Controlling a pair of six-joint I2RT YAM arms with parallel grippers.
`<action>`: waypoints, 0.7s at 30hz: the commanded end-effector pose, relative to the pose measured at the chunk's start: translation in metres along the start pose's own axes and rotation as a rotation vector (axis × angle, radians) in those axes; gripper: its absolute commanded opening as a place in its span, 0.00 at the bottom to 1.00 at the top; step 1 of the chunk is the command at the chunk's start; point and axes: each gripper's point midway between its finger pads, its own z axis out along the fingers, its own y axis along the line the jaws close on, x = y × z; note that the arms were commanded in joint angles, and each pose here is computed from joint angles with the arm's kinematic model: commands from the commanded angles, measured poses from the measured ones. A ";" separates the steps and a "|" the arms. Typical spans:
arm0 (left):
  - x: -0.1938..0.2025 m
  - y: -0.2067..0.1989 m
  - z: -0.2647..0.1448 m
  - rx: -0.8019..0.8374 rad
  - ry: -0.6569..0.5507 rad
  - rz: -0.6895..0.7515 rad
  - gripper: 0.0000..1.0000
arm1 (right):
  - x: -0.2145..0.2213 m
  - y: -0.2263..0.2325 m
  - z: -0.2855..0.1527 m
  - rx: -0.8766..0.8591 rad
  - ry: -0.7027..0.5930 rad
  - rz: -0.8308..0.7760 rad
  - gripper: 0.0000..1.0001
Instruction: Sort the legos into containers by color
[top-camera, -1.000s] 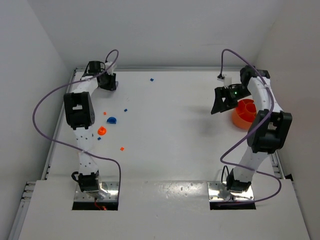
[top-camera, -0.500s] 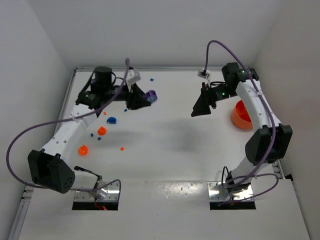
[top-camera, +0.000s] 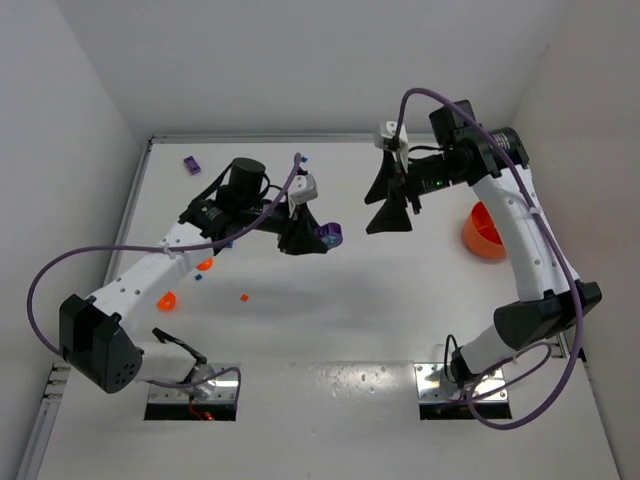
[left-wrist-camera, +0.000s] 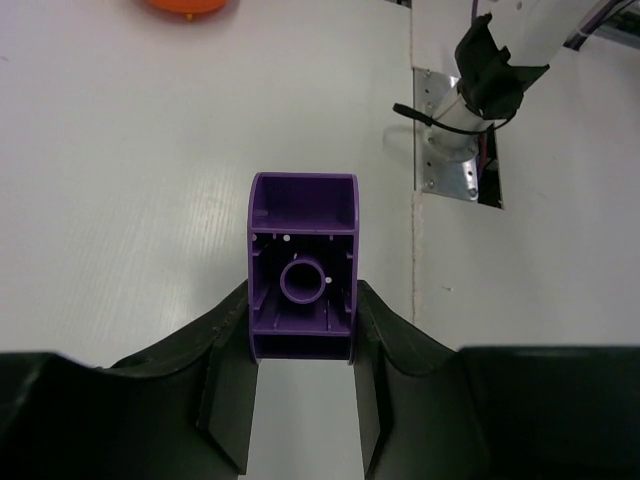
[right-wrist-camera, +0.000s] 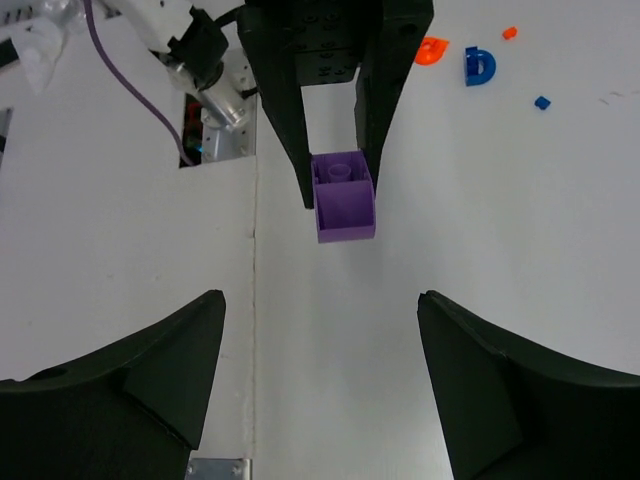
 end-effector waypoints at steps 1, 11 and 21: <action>-0.016 -0.011 0.007 0.030 -0.014 0.110 0.23 | 0.021 0.014 0.012 -0.049 0.091 -0.026 0.78; -0.034 -0.016 0.020 0.088 -0.022 0.100 0.23 | 0.040 0.011 0.046 -0.082 0.191 -0.085 0.78; -0.034 -0.018 0.026 0.106 -0.014 0.100 0.23 | 0.029 -0.008 0.061 0.014 0.180 -0.100 0.78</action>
